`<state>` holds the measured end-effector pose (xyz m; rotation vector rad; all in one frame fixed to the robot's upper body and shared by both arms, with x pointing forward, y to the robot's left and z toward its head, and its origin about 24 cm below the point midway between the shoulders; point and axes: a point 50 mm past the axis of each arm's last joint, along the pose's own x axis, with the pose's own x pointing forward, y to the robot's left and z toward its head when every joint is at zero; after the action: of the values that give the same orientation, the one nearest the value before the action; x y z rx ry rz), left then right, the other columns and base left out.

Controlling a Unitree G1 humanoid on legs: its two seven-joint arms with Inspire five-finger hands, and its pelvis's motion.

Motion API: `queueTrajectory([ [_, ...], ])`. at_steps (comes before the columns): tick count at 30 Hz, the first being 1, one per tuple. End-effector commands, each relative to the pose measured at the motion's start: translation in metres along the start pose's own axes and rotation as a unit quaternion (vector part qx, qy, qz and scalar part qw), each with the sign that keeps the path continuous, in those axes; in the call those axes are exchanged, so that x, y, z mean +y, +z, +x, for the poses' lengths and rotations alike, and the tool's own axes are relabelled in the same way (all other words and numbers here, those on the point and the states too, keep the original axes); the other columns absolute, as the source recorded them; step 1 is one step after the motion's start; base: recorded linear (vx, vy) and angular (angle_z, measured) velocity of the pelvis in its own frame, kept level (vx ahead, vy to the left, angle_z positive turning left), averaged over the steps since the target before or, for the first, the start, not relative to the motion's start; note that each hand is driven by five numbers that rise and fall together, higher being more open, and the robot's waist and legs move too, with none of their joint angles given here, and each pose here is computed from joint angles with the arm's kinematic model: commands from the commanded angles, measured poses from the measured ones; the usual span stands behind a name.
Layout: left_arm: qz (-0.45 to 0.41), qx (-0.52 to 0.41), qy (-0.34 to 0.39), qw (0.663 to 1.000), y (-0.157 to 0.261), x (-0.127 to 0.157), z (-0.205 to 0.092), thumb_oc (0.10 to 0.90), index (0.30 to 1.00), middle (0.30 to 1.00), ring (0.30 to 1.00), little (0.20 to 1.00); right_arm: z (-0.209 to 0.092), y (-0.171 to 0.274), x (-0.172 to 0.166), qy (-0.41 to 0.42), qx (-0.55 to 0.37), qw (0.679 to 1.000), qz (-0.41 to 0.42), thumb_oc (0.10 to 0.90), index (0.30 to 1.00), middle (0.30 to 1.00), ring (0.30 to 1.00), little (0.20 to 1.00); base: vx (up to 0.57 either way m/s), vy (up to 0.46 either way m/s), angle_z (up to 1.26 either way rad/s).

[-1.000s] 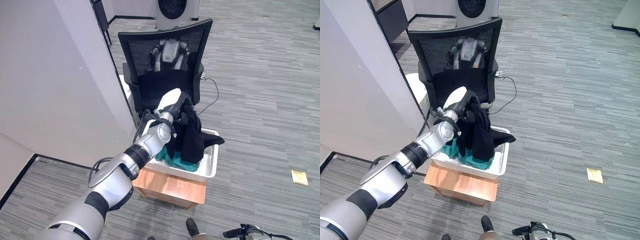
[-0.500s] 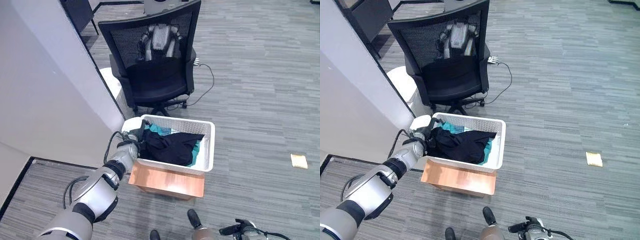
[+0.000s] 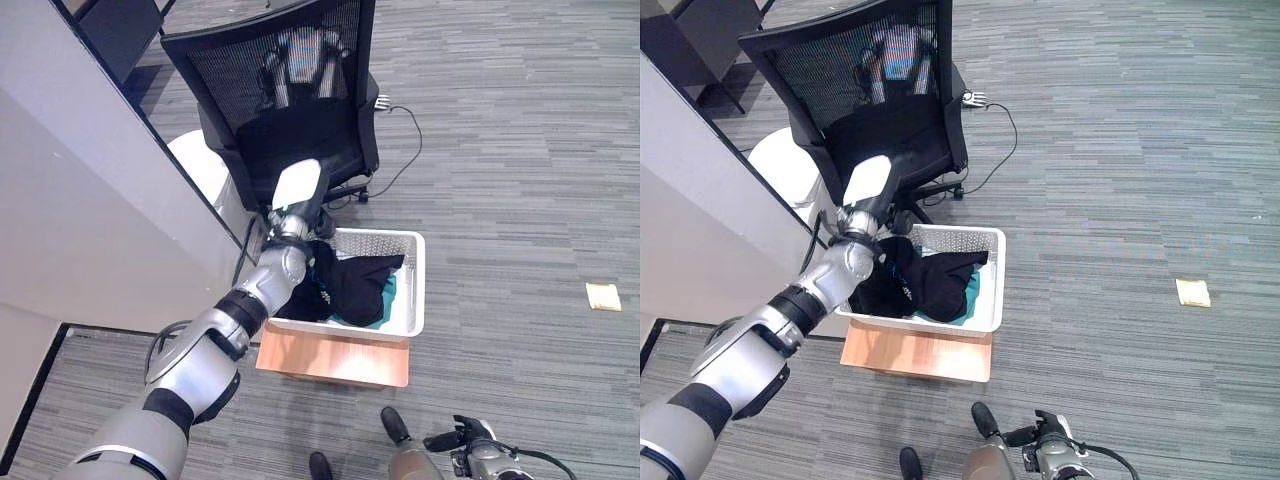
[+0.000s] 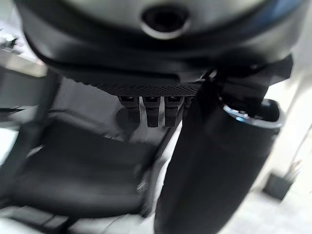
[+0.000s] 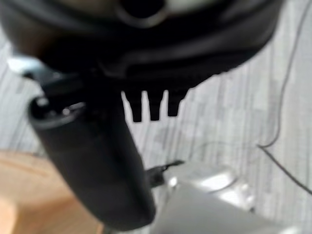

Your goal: Pick up bed clothes into laundry basket.

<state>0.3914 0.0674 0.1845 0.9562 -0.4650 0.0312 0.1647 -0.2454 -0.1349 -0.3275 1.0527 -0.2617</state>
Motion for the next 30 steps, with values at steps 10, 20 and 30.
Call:
queueTrajectory([
  [10,-0.076,-0.158,0.284,0.943,0.044,0.139,0.006,0.800,0.900,0.900,0.900,0.900,-0.002,-0.010,0.003,-0.007,-0.001,1.000,-0.009,0.800,0.900,0.900,0.900,0.900,-0.01,0.012,0.16],
  [20,-0.166,-0.285,0.466,0.821,0.043,0.235,-0.074,0.800,0.900,0.900,0.900,0.900,-0.003,-0.023,0.004,0.015,0.029,0.999,-0.022,0.800,0.900,0.900,0.900,0.900,-0.01,0.008,0.16],
  [30,-0.140,-0.319,0.544,0.763,0.017,0.273,-0.144,0.800,0.900,0.900,0.900,0.900,-0.005,-0.024,0.015,0.037,0.026,0.998,-0.048,0.800,0.900,0.900,0.900,0.900,-0.02,0.006,0.19],
])
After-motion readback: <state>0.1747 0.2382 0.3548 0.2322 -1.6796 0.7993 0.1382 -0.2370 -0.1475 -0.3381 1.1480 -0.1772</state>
